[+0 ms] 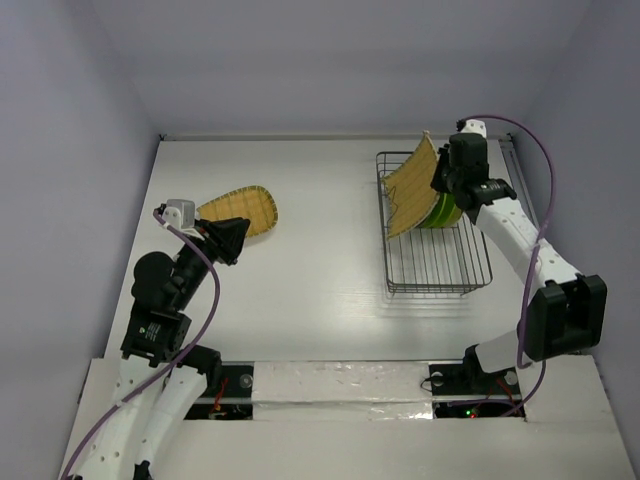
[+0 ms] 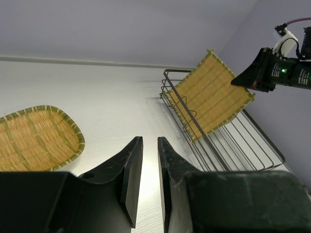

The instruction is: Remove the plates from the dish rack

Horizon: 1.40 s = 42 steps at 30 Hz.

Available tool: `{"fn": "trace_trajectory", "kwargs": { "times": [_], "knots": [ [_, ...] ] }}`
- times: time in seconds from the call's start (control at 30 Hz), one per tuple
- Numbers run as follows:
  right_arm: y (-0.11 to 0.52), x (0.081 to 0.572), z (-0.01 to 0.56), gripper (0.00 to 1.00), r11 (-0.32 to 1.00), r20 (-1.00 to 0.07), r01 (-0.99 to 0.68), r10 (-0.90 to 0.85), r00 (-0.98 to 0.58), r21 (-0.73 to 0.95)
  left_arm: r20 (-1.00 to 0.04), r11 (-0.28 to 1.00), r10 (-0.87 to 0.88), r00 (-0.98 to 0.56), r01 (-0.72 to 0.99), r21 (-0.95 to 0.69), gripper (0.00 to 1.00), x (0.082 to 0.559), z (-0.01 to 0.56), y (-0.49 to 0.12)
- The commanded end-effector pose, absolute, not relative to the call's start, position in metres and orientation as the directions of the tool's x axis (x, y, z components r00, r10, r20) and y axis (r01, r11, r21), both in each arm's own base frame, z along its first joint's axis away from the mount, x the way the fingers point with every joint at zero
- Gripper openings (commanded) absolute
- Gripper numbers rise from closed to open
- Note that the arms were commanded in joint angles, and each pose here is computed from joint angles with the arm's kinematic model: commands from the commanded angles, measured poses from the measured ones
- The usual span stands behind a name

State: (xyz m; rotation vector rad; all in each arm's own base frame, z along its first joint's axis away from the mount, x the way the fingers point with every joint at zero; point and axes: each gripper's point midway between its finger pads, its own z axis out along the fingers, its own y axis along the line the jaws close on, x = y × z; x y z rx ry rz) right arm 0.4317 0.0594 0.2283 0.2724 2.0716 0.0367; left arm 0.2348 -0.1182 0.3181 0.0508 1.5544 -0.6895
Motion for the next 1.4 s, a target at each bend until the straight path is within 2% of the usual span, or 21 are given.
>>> {"fn": "trace_trajectory", "kwargs": {
  "times": [0.0,0.27,0.57,0.67,0.7,0.87,0.9,0.93,1.1,1.17,1.2,1.23,1.3,1.37],
  "knots": [
    [0.055,0.434,0.309,0.0,0.97,-0.936,0.142,0.23,-0.267,0.198,-0.92,0.8,-0.386,-0.064,0.473,-0.368,0.16,0.232,0.345,-0.12],
    [0.054,0.427,0.371,0.0,0.974,-0.962,0.101,0.216,-0.166,0.201,-0.921,0.8,-0.384,-0.064,0.475,-0.367,0.16,0.232,0.345,-0.12],
    [0.039,0.381,0.452,0.0,0.969,-0.972,0.087,0.234,0.0,0.233,-0.921,0.799,-0.384,-0.064,0.478,-0.366,0.16,0.232,0.345,-0.121],
    [0.059,0.369,0.471,0.0,0.952,-0.953,-0.044,0.303,0.029,0.301,-0.92,0.796,-0.387,-0.063,0.48,-0.368,0.17,0.231,0.346,-0.121],
    [0.08,0.367,0.478,0.0,0.936,-0.944,-0.142,0.328,0.027,0.321,-0.92,0.8,-0.387,-0.06,0.474,-0.368,0.17,0.232,0.346,-0.119],
    [0.157,0.372,0.462,0.0,0.791,-0.884,-0.413,0.458,-0.089,0.451,-0.919,0.804,-0.391,-0.056,0.464,-0.37,0.18,0.233,0.347,-0.116],
    [0.178,0.379,0.451,0.0,0.735,-0.855,-0.45,0.492,-0.161,0.508,-0.919,0.805,-0.391,-0.055,0.463,-0.371,0.18,0.233,0.347,-0.116],
    [0.199,0.378,0.459,0.0,0.685,-0.84,-0.512,0.519,-0.157,0.518,-0.919,0.806,-0.391,-0.056,0.461,-0.371,0.19,0.233,0.346,-0.116],
    [0.281,0.395,0.451,0.0,0.512,-0.755,-0.594,0.595,-0.276,0.62,-0.919,0.812,-0.392,-0.041,0.453,-0.367,0.19,0.232,0.349,-0.113],
    [0.321,0.41,0.423,0.0,0.469,-0.732,-0.587,0.576,-0.364,0.66,-0.918,0.817,-0.396,-0.032,0.444,-0.368,0.19,0.232,0.35,-0.11],
    [0.334,0.41,0.433,0.0,0.403,-0.699,-0.609,0.602,-0.386,0.683,-0.918,0.819,-0.396,-0.03,0.44,-0.368,0.19,0.232,0.35,-0.109],
    [0.35,0.421,0.412,0.0,0.383,-0.676,-0.588,0.601,-0.426,0.712,-0.918,0.819,-0.395,-0.028,0.441,-0.367,0.19,0.232,0.35,-0.109],
    [0.371,0.419,0.413,0.0,0.286,-0.61,-0.589,0.634,-0.475,0.756,-0.918,0.821,-0.395,-0.029,0.436,-0.368,0.19,0.233,0.349,-0.108],
    [0.391,0.426,0.389,0.0,0.233,-0.548,-0.544,0.641,-0.537,0.806,-0.918,0.82,-0.396,-0.032,0.438,-0.369,0.19,0.233,0.349,-0.109]
  ]
}}
